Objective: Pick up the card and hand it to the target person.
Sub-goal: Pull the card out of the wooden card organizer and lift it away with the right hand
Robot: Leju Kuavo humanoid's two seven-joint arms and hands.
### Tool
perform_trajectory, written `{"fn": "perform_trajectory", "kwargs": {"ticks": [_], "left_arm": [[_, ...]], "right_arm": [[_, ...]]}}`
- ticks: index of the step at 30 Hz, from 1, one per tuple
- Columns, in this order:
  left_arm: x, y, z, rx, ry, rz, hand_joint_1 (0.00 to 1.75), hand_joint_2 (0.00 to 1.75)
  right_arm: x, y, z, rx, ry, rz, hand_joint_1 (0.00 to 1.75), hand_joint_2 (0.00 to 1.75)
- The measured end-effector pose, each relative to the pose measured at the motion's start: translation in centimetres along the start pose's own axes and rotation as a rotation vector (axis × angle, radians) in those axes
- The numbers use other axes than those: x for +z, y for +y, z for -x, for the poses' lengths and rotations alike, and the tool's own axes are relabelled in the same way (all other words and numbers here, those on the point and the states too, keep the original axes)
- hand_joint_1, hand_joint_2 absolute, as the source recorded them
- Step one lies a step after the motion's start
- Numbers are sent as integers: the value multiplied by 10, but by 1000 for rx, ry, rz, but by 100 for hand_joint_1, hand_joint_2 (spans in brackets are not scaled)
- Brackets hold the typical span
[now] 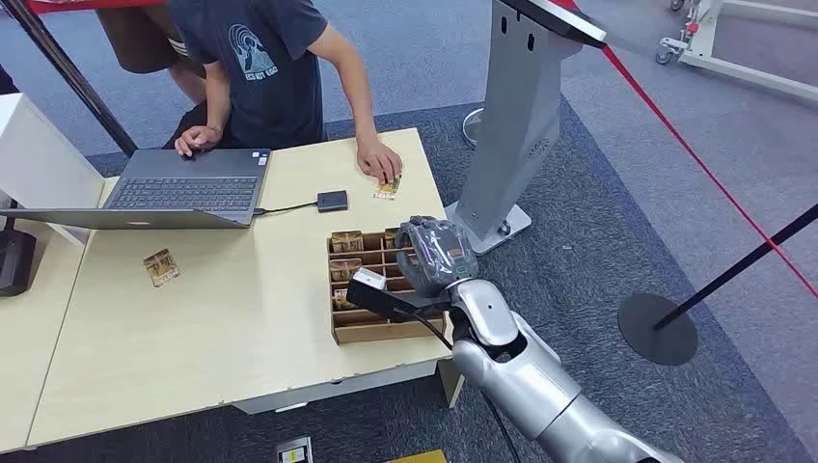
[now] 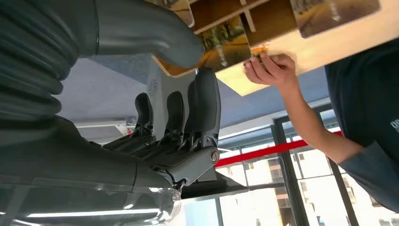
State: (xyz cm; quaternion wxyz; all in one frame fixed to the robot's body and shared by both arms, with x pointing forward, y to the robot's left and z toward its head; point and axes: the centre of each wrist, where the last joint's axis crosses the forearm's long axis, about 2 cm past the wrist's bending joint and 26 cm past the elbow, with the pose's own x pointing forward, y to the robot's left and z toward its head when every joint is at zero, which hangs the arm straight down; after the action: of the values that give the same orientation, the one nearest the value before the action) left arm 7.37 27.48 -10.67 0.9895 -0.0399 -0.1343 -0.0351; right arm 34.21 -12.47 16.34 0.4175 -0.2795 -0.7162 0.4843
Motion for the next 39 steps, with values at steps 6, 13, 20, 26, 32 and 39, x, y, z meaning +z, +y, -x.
{"fn": "perform_trajectory", "kwargs": {"ticks": [6, 13, 20, 26, 32, 39], "left_arm": [[0, 0, 0, -5, 0, 5, 0, 0], [0, 0, 0, -5, 0, 5, 0, 0], [0, 0, 0, -5, 0, 5, 0, 0], [0, 0, 0, -1, 0, 2, 0, 0], [0, 0, 0, 2, 1, 0, 0, 0], [0, 0, 0, 4, 1, 2, 0, 0]], "right_arm": [[2, 5, 7, 8, 27, -22, 99, 175], [4, 12, 15, 8, 48, -46, 102, 175], [4, 16, 21, 13, 59, -65, 79, 175], [1, 18, 25, 19, 59, -69, 79, 175], [-1, 19, 28, 26, 66, -74, 96, 175], [0, 22, 33, 32, 90, -89, 97, 175]]}}
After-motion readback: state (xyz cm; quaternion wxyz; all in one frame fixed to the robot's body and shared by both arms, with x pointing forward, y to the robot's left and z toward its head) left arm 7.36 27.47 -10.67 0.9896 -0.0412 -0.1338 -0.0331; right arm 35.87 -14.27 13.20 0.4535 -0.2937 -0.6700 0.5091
